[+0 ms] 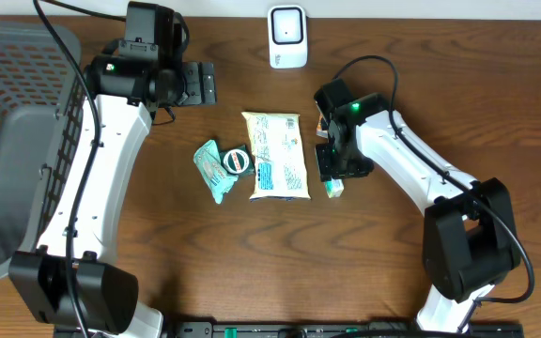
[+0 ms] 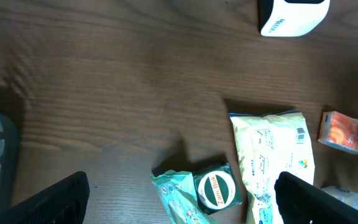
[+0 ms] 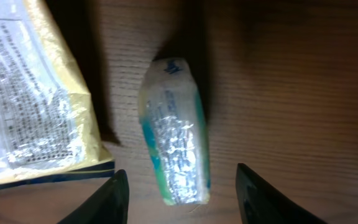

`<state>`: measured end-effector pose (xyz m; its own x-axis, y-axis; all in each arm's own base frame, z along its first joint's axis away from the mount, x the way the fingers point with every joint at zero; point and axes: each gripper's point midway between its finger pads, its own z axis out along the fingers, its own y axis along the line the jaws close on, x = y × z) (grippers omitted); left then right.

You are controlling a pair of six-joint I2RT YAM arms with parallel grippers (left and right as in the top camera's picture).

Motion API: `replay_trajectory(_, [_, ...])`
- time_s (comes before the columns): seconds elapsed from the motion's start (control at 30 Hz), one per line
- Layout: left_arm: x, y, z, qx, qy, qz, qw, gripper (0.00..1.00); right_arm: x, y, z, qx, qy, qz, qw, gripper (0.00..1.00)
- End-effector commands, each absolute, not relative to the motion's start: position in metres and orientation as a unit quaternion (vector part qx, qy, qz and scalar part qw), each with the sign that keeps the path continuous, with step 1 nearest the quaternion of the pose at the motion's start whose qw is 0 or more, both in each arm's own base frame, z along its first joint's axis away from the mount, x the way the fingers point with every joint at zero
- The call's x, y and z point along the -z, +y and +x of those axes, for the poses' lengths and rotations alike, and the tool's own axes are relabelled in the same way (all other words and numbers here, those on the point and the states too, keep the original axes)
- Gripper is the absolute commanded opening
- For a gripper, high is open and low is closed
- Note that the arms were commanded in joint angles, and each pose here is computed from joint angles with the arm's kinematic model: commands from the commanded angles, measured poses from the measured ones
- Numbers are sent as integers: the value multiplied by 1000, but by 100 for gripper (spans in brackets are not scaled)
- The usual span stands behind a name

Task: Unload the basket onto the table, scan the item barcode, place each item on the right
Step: 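Grasp the small white-green box with the right gripper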

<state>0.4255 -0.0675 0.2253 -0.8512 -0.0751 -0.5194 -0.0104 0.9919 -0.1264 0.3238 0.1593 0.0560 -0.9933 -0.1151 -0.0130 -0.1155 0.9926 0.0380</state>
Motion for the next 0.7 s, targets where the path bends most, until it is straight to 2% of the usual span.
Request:
replay_trajectory(0.0, [-231, -66, 425, 57, 958, -28, 279, 94, -62, 156, 331, -5, 999, -48, 23, 52])
replay_trajectory(0.17, [-230, -66, 425, 57, 959, -28, 277, 94, -56, 166, 333, -30, 995, -89, 31, 54])
replay_trajectory(0.37, [-230, -66, 425, 57, 959, -28, 277, 94, -44, 166, 332, -38, 995, -92, 32, 48])
replay_trajectory(0.53, [-230, -66, 425, 57, 959, -28, 277, 94, -35, 167, 328, -45, 993, -106, 29, 42])
replay_trajectory(0.67, [-230, -66, 425, 57, 959, -28, 277, 94, -33, 165, 325, -45, 992, -118, 23, 29])
